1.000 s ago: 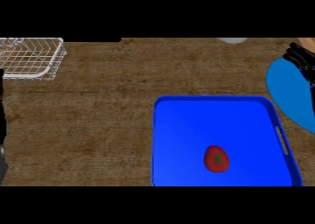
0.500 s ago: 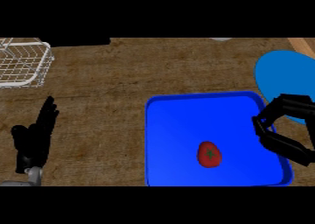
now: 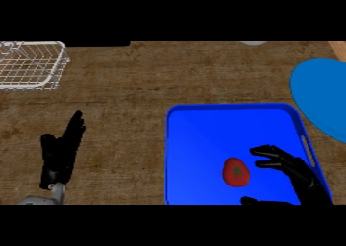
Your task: Pick the tomato from the tray and place it in the plate
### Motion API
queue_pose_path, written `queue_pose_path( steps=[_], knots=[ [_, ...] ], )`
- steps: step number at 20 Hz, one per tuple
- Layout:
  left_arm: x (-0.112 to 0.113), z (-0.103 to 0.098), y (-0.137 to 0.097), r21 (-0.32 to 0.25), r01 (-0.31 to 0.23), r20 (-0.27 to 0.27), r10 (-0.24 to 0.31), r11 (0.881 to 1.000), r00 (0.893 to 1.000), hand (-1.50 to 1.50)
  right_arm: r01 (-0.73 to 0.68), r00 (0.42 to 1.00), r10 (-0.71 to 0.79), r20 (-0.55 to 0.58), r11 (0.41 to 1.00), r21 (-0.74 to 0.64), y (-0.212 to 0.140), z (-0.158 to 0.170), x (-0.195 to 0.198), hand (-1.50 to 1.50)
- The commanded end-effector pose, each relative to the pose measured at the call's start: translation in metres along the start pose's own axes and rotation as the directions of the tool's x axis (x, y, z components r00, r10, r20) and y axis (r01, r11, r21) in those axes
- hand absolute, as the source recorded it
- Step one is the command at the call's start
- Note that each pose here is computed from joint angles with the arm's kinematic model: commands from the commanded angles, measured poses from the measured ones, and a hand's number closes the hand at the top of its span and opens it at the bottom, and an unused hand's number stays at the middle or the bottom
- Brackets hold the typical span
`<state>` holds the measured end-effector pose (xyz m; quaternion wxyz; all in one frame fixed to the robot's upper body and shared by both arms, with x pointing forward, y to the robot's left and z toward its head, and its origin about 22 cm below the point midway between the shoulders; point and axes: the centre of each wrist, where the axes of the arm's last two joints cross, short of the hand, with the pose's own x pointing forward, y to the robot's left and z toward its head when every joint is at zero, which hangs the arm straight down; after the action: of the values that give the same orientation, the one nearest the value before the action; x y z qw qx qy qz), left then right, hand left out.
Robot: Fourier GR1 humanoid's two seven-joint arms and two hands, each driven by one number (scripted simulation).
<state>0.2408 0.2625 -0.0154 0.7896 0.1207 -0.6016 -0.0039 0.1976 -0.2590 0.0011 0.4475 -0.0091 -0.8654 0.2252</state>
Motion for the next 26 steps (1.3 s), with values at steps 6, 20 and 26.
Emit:
queue_pose_path(
  steps=[6, 20, 26],
  knots=[
    [0.013, 0.006, -0.009, -0.005, 0.018, -0.007, -0.018, 1.000, 1.000, 0.00, -0.449, 0.886, 0.463, -0.024, 0.869, 0.207, -0.033, 0.012, 0.019, -1.50],
    [0.009, 0.006, -0.016, -0.046, 0.014, -0.015, -0.014, 0.999, 1.000, 0.00, -0.458, 0.713, 0.680, -0.173, 0.638, 0.619, 0.002, -0.024, 0.066, -1.50],
    [-0.003, -0.006, -0.019, -0.025, 0.009, -0.009, -0.010, 1.000, 1.000, 0.00, -0.455, 0.693, 0.695, -0.192, 0.628, 0.631, 0.021, -0.061, 0.068, -1.50]
  ],
)
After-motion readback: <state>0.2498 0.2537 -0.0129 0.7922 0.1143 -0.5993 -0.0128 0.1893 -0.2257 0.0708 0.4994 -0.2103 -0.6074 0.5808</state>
